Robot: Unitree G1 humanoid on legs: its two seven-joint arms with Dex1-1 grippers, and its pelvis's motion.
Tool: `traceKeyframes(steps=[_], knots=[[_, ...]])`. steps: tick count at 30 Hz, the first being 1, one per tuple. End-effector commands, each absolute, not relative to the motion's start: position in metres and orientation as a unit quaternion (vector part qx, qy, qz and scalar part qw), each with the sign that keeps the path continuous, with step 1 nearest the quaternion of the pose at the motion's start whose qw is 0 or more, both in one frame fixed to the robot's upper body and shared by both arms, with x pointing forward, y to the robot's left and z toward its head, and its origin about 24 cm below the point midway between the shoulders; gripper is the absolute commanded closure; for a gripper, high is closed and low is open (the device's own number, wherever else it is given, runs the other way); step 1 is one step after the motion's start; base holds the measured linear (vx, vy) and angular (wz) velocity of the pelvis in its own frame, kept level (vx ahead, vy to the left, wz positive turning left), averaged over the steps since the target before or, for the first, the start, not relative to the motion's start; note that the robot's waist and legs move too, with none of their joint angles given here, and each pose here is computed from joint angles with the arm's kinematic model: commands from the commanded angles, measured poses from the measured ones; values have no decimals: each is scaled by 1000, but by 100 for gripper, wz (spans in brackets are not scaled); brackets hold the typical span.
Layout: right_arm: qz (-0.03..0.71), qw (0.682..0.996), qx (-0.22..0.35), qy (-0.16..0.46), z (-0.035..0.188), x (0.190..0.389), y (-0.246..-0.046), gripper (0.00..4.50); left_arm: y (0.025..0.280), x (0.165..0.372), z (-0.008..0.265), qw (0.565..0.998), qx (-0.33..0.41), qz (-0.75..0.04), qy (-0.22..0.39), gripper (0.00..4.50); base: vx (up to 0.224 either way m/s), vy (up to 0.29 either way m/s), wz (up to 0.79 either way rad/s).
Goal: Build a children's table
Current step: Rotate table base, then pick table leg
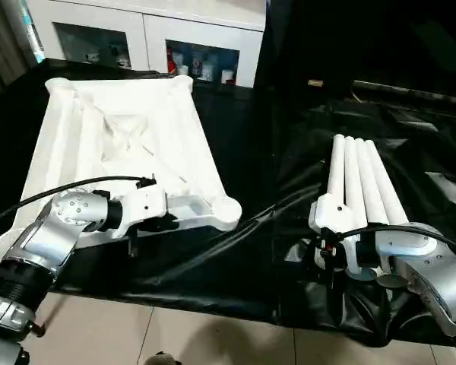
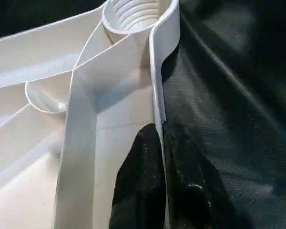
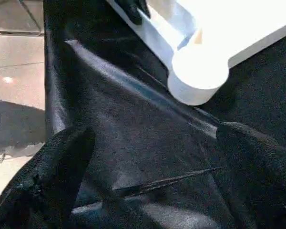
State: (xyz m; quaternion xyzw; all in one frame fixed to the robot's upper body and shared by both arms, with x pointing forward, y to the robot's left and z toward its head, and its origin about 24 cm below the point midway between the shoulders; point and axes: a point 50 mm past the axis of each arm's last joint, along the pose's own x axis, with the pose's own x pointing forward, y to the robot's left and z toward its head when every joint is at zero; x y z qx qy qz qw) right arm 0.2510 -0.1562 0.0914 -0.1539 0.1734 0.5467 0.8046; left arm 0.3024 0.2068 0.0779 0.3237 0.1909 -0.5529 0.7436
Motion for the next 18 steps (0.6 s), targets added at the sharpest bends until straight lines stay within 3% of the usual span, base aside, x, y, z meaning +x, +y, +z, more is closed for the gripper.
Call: traceKeyframes(steps=[1, 6, 7, 10, 12, 18], knots=[[518, 828, -146, 154, 101, 257, -163, 0, 199, 304, 102, 756, 296, -565, 144, 388, 0, 0, 0], [448, 872, -146, 130, 108, 271, -166, 0, 204, 303, 122, 776, 272, -555, 122, 352, 0, 0, 0], [374, 904, -153, 140, 109, 283, -170, 0, 206, 305, 141, 797, 256, -539, 93, 345, 0, 0, 0], [305, 926, -145, 169, 110, 293, -171, 0, 206, 309, 154, 819, 267, -502, 70, 307, 0, 0, 0], [271, 934, -136, 188, 108, 299, -171, 0, 203, 309, 155, 829, 268, -486, 72, 300, 0, 0, 0], [108, 960, -29, 257, 103, 319, -184, 0, 168, 292, 140, 814, 231, -527, 83, 300, 0, 0, 0]])
